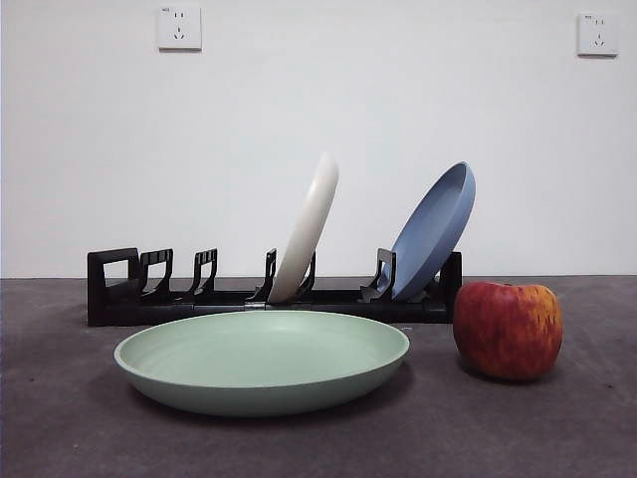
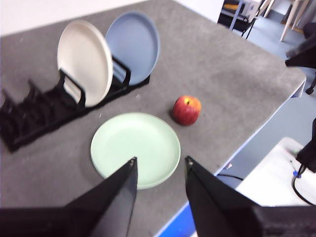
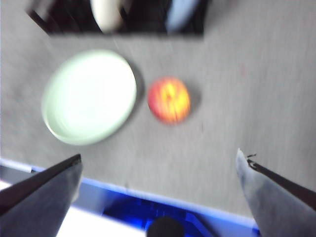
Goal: Take the green plate from the plate rack,put the plate on the table,take the apple from the table,put the apple in the plate
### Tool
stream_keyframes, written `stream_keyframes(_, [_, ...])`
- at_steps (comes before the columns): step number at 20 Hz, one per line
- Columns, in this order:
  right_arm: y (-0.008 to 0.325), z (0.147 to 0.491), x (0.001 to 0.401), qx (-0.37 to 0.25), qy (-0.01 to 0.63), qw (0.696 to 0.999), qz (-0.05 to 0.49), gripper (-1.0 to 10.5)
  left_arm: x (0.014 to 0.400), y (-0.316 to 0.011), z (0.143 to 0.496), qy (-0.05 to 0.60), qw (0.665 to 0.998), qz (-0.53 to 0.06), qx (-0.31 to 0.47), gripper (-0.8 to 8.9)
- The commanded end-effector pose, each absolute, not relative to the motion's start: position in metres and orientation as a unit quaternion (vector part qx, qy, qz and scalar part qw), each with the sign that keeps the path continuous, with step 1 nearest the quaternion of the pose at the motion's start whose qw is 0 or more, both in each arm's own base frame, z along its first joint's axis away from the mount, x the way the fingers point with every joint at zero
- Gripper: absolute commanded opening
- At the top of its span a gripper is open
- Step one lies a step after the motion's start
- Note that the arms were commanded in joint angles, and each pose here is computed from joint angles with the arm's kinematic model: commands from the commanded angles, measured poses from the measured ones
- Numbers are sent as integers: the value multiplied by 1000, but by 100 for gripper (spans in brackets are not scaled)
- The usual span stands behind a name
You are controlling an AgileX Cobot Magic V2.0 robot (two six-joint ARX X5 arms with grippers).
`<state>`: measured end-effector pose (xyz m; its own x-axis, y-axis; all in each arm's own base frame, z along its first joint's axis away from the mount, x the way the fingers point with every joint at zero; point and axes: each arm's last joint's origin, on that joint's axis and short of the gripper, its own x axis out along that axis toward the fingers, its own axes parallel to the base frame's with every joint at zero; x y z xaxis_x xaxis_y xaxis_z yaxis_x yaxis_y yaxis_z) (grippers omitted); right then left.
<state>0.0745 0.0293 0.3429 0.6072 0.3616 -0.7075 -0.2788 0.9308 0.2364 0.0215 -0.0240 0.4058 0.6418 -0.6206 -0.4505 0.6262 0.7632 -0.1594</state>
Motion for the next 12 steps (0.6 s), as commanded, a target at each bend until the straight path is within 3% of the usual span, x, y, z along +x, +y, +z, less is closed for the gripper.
stream_keyframes(1, [32, 317, 82, 69, 432, 884, 162, 558, 14, -8, 401, 258, 907, -332, -20, 161])
stream_keyframes(6, [45, 292, 120, 72, 437, 882, 160, 557, -3, 27, 378, 260, 909, -319, -67, 160])
stream_keyframes(12, [74, 266, 187, 73, 453, 868, 189, 558, -9, 37, 326, 293, 891, -324, -121, 157])
